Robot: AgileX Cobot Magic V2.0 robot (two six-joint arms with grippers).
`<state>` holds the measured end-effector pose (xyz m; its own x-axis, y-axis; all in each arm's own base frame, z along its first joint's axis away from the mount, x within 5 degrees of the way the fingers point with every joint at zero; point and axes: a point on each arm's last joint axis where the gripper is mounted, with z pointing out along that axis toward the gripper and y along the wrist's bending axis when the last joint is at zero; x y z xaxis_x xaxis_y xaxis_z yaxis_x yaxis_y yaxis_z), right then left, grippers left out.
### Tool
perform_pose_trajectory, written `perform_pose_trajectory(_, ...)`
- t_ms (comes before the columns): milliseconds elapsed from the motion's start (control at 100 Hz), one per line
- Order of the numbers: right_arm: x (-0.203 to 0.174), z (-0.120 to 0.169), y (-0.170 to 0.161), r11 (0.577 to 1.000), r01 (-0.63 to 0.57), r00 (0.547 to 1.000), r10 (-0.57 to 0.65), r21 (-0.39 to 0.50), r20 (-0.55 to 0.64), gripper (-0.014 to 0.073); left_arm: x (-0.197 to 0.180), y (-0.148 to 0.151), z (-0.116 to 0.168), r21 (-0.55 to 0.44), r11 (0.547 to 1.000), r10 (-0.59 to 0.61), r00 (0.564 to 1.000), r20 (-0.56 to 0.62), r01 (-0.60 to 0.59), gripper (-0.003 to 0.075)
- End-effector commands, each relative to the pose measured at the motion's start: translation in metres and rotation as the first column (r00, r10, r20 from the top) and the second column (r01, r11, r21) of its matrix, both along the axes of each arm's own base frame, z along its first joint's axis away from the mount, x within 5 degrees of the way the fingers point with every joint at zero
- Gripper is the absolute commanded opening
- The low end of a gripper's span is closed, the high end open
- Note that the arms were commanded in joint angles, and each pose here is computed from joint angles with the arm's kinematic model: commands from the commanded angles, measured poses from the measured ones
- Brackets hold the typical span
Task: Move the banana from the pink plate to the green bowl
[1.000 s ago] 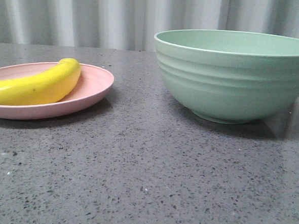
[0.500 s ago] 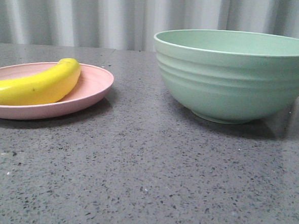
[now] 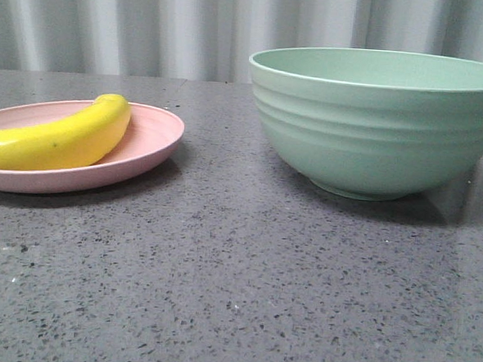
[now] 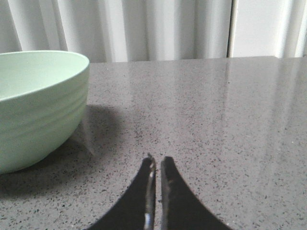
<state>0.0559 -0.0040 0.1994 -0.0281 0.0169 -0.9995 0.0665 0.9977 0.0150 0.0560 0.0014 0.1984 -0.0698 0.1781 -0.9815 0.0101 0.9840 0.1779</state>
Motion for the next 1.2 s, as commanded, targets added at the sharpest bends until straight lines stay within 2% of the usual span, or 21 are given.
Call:
perform_pose_trajectory(0,-0.001,0.003,0.000,1.000,0.001,0.996,0.000,-0.012,0.091,-0.0064,-0.002,-0.003,0.009,-0.016,0.999,-0.031,0.990,0.134,0.034,-0.0020)
perform_pose_trajectory(290,-0.001,0.002,0.000,1.000,0.001,0.996,0.000,-0.012,0.086,-0.0064,-0.002,-0.003,0.010,-0.016,0.999,-0.033,0.989,0.145,0.036,-0.0020)
perform_pose_trajectory(430,-0.001,0.002,0.000,1.000,0.002,0.997,-0.001,-0.012,0.082,-0.0064,-0.002,-0.003,0.010,-0.052,0.998,-0.032,0.989,0.146,0.040,-0.0020)
perform_pose_trajectory(660,-0.001,0.002,0.000,1.000,0.002,0.997,-0.001,-0.012,0.082,-0.0064,-0.003,-0.004,0.016,-0.051,0.997,-0.043,0.976,0.213,0.055,-0.0020)
perform_pose_trajectory(1080,-0.001,0.002,0.000,1.000,0.002,0.997,-0.001,-0.012,0.082,-0.0064,-0.003,-0.004,0.017,-0.053,0.997,-0.044,0.975,0.218,0.056,-0.0020)
perform_pose_trajectory(1190,-0.001,0.003,0.000,1.000,0.001,0.996,0.000,-0.012,0.089,-0.0064,-0.003,-0.004,0.019,-0.080,0.995,-0.043,0.969,0.242,0.064,-0.0020)
